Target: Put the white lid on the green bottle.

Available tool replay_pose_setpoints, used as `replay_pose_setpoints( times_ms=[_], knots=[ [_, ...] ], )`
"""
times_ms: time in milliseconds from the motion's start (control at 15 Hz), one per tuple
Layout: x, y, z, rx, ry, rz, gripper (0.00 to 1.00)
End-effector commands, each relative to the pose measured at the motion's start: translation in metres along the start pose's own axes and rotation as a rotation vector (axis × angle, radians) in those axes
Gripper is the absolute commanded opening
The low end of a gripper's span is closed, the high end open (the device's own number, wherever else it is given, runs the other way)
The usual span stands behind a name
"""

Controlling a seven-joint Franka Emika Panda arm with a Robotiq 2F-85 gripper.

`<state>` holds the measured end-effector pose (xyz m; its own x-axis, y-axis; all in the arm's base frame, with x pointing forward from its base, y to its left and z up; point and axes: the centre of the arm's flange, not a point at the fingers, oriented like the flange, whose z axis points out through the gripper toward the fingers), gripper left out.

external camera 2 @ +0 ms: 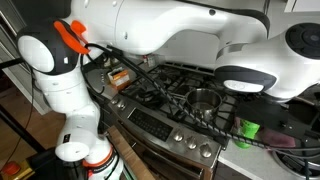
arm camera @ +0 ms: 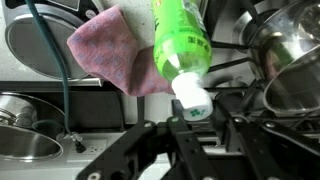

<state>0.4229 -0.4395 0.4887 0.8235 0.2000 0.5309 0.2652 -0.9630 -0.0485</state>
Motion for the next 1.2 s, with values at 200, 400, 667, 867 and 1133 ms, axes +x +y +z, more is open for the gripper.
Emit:
replay_pose_setpoints(
  times_ms=[200, 400, 667, 867, 1133],
  knots=[
    [-0.0045, 0.0059, 0.0037, -0.006, 0.027, -0.021, 0.08],
    [-0.0041, 0.0066, 0.0037, -0.007, 0.038, -0.018, 0.08],
    [-0.0048, 0.0067, 0.0044, -0.006, 0.038, -0.022, 0.08],
    [-0.0068, 0.0077, 0.0052, -0.007, 0.026, -0.029, 0.08],
    [-0.0085, 0.0091, 0.0059, -0.009, 0.022, -0.035, 0.08]
  ],
)
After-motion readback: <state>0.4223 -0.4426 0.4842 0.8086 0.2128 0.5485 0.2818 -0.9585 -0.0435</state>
